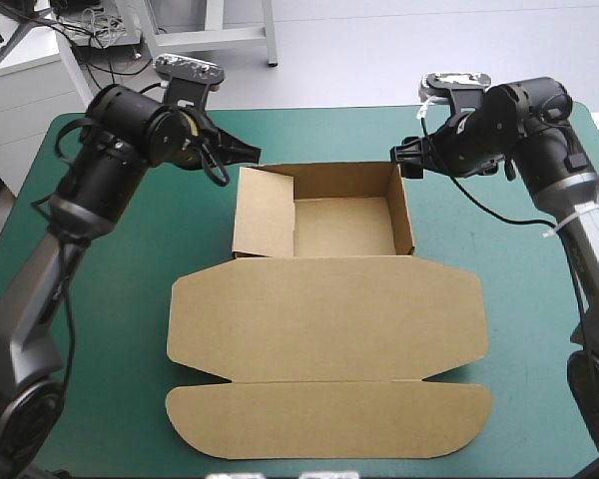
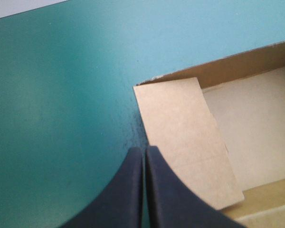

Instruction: Fold the box

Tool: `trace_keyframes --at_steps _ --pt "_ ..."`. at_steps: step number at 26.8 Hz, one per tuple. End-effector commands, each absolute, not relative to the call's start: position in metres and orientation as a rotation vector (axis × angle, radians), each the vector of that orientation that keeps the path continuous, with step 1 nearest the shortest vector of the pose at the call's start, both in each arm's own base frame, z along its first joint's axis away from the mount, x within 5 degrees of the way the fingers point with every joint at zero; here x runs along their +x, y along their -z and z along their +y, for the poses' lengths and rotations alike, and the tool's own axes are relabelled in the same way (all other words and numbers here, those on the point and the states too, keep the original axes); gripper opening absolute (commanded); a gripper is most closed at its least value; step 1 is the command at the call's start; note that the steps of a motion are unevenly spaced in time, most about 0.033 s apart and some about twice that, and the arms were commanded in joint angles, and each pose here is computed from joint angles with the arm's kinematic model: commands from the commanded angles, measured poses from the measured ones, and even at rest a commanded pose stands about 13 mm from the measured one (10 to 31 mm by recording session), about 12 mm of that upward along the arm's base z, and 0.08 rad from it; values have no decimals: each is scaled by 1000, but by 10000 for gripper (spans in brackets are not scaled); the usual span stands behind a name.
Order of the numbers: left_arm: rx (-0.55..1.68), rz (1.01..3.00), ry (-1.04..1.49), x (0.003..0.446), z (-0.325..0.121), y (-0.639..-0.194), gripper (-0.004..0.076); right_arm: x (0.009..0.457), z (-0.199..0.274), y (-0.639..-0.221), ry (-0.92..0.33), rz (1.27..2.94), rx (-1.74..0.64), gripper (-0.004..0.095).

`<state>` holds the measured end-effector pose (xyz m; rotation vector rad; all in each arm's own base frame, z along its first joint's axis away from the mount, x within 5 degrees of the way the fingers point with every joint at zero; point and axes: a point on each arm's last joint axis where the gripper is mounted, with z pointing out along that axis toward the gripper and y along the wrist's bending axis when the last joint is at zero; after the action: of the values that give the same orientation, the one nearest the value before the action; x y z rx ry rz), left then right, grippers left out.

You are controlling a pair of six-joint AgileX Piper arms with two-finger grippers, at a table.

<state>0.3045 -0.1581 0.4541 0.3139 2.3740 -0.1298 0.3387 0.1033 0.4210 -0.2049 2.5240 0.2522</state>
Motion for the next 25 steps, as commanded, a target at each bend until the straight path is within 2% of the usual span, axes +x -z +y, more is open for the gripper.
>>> trace_keyframes --at_steps 1,4,11,22,25 --pt "334 2339 94 252 -126 -476 -1 325 99 -426 -265 2516 -218 751" --pt "342 2351 64 210 -100 -467 -1 343 106 -400 -281 2585 -217 751" --pt "404 2353 34 161 -71 -445 -1 370 118 -358 -321 2693 -209 751" --pt "456 2290 52 111 -44 -381 -1 394 127 -310 -328 2811 -203 749" --pt "465 2283 55 103 -39 -364 -1 395 127 -309 -327 2815 -203 702"
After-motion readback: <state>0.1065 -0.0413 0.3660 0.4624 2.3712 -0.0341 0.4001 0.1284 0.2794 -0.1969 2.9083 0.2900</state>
